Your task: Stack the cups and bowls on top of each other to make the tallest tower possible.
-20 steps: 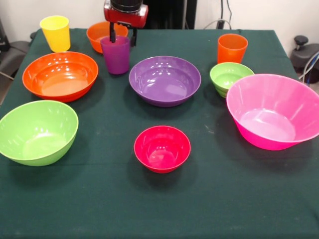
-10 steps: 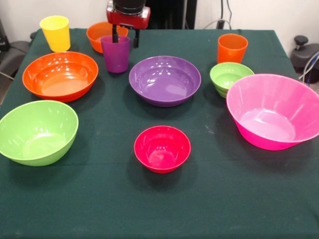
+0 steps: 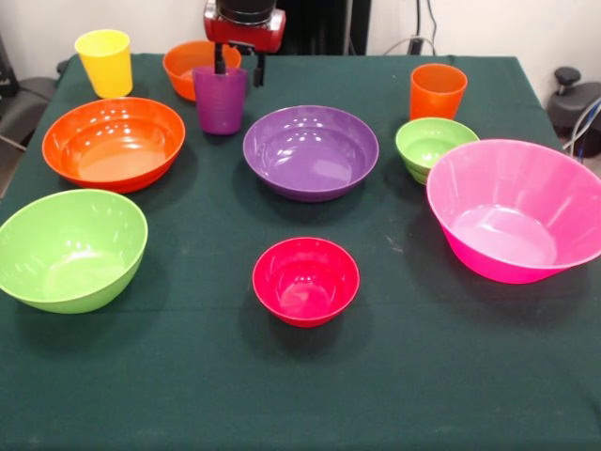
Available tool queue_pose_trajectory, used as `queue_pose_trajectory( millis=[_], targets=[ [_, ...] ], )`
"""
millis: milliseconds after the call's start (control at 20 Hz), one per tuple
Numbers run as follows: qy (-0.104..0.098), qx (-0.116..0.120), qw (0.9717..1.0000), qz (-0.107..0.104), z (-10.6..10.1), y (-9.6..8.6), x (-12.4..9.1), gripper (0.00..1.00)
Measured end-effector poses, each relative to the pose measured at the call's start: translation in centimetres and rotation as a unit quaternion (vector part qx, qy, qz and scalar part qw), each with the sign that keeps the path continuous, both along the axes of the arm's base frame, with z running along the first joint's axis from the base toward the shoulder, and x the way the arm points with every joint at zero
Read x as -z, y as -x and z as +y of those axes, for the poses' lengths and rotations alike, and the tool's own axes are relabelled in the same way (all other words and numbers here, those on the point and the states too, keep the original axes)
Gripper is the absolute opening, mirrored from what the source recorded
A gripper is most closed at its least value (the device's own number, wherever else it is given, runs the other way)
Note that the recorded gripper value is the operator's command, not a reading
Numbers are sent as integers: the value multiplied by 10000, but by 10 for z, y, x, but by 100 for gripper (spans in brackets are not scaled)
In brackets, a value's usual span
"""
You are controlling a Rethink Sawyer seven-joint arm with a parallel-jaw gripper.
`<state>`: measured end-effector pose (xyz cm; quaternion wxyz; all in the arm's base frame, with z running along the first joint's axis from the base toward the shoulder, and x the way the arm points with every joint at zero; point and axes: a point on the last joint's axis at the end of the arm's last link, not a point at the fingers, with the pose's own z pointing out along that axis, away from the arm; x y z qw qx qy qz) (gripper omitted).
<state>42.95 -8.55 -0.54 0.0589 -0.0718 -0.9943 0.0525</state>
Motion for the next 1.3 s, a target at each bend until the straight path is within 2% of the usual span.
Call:
queue_pose_trajectory(
  millis=[1050, 1100, 1300],
  targets=[
    [16, -74, 10000, -10, 6, -2, -1, 100],
    [18, -114, 9999, -10, 9, -2, -2, 0],
    [25, -139, 9999, -16, 11, -3, -2, 0]
  ],
)
